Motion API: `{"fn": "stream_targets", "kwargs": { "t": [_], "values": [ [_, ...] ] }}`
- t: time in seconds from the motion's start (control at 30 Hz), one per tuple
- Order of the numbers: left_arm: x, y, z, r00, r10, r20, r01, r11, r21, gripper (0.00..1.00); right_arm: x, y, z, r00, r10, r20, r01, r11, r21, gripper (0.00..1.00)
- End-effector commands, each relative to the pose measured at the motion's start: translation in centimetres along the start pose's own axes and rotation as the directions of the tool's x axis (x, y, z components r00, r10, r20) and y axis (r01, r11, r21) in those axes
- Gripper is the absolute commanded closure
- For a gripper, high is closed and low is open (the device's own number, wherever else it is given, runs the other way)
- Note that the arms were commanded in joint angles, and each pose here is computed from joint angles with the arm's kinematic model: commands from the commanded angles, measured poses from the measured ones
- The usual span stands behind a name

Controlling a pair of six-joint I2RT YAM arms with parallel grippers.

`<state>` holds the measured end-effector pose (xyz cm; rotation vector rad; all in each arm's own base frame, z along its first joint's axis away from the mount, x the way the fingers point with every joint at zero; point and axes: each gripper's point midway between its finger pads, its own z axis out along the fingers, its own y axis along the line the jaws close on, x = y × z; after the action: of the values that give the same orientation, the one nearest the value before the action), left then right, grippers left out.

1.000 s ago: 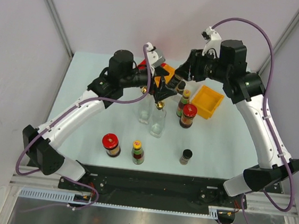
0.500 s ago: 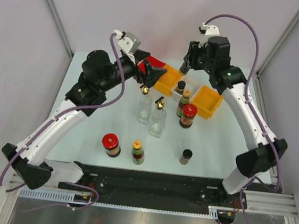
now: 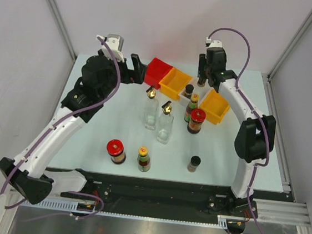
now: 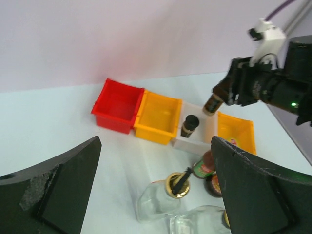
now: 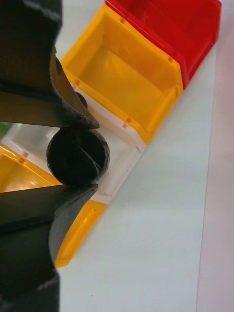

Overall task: Organize the condiment bottles
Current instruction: Place the bottle in the storage box.

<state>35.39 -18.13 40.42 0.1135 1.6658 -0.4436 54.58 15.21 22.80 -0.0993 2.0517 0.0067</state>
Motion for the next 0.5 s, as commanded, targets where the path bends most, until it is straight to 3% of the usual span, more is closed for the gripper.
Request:
{"fn": "stream_targets", "kwargs": {
  "t": [0.0,0.47],
  "values": [
    [0.0,1.7,-0.5,0.996,-0.083,0.015,0.083,0.996,-0.043,0.00,-1.5,-1.3,2.3,0.997,0.012,0.082,-0.015,0.999,0.033,1.00],
    [2.1,3.5,0.8,0.992,-0.128,-0.002,0.128,0.990,-0.056,0.00,3.4,-0.5,8.2,0.998,0.020,0.062,-0.015,0.997,-0.077,1.00]
  ]
}}
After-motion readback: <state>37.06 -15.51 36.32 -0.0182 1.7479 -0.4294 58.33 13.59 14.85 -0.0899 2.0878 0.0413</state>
